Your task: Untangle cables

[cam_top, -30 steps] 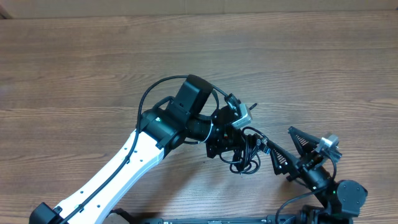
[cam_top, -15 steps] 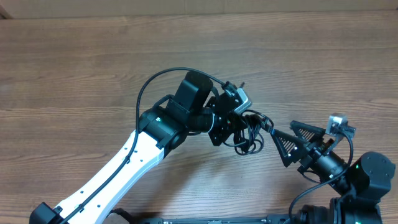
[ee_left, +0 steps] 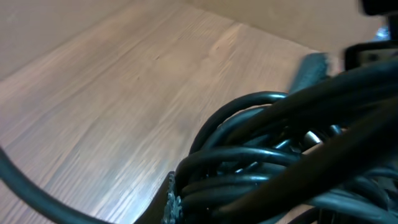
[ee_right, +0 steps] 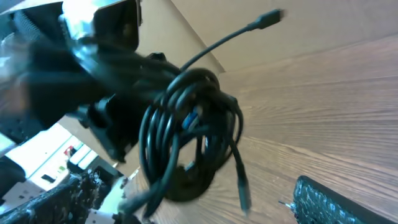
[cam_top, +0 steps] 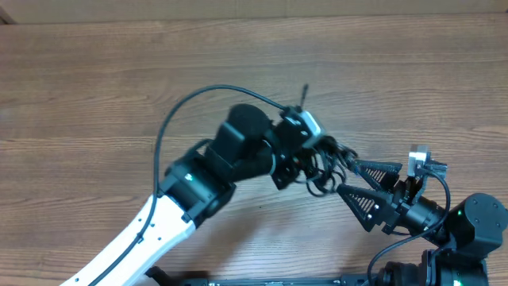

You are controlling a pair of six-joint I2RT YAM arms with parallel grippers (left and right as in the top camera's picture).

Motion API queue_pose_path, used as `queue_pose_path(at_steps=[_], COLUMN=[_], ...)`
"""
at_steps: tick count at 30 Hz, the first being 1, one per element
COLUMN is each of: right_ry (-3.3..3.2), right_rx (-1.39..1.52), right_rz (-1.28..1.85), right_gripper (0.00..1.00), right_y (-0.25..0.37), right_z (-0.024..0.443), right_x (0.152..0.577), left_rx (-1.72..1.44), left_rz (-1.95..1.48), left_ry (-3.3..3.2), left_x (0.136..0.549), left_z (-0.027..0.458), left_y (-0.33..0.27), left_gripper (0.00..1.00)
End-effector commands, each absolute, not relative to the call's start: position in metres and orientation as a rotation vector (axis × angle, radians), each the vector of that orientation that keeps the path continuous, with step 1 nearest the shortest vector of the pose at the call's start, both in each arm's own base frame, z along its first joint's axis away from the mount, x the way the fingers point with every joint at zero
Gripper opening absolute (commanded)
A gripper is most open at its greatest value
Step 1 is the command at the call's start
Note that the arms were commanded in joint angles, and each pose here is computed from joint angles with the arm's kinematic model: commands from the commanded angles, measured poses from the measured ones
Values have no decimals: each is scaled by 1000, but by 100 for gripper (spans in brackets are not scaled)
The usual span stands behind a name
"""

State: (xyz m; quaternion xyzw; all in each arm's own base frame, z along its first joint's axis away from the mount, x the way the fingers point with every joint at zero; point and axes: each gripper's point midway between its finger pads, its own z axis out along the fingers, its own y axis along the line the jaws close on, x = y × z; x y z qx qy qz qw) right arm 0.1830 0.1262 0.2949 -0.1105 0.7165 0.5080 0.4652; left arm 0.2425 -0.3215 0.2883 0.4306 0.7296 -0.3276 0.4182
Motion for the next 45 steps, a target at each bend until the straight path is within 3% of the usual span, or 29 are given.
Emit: queue_pose_path(at_steps=[1,5,7,8,11,14,15,16,19,30,35,45], right_ry=[1734,1732,1732,1732,1734,1785,1806,1833,1846,1833,1629,1562], right_rx=[-320,-327,-326,-327,-319,-178,-125,-50,-13,-65,-426,-374], right_rz=[1291,1294,1294,1294,1286,1231,1209,1173,1152,1188,1246,1346], right_gripper=[100,88,62,41,4,4,4,4,4,4,4,4], right_y=[132,133,133,133,132,121,117,110,107,112,134,135], right_z=[310,310,310,310,309,297,292,284,280,285,332,366], right_x=[173,172,172,172,174,188,193,199,202,197,170,162], left_rx=[1084,1089,1097,1094,1071,1059,1050,1016,1006,719,575,530], left_rz=[-727,-633,-635,-632,-599,-600,-606,-615,-615,-681,-774,-850], left_ry=[1750,1732,1725,1726,1734,1728,1726,1727,1727,1978,2033,1888], left_x=[235,227,223,224,229,229,228,227,219,207,205,191], left_z=[307,306,307,307,307,311,314,321,329,324,329,373], left_y=[-334,-343,-346,-345,-342,-340,-339,-334,-321,-273,-268,-249], left_gripper=[4,4,4,4,4,4,13,32,100,100,100,100])
